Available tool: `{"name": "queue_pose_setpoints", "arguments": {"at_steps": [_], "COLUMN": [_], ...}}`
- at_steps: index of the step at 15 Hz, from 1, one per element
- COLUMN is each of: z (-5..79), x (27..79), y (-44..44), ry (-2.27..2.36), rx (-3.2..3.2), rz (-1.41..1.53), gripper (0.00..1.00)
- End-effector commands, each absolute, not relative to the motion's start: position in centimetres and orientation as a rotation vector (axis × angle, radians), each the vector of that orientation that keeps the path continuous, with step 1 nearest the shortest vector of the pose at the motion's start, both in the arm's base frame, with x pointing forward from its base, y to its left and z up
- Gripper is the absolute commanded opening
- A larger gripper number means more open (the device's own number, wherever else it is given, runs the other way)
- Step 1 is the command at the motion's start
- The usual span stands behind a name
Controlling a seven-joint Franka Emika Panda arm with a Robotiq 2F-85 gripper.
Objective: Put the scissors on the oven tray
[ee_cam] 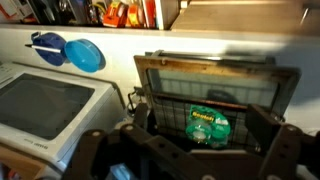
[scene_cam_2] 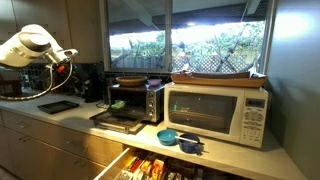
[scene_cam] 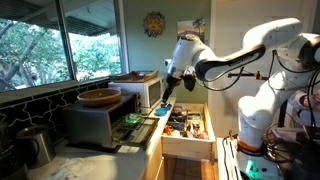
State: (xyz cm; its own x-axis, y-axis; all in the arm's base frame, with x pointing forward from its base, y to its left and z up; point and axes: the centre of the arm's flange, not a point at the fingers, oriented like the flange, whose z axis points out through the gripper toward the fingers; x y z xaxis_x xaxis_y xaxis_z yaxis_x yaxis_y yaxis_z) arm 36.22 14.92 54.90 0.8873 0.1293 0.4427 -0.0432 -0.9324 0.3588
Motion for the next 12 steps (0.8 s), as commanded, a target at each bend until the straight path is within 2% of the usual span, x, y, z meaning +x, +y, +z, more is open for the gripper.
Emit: {"name": "queue_pose_setpoints", "arguments": {"at_steps": [1,3,4,8,12], "z": [57.5,59.2,58.3,58.4,62.2], "x": [42.8,45.3,41.5,42.5,48.3], "y": [14.2,12.7,12.8,12.5,12.6], "ry": [-0.089,-0.182,-0.112,-0.115,-0.384], "rx": [2.588,2.597,2.609,2.618,2.676], "rz": [0.891,0.986,0.933,0.933,1.165], "gripper": [1.0,1.0,1.0,1.0,1.0]}}
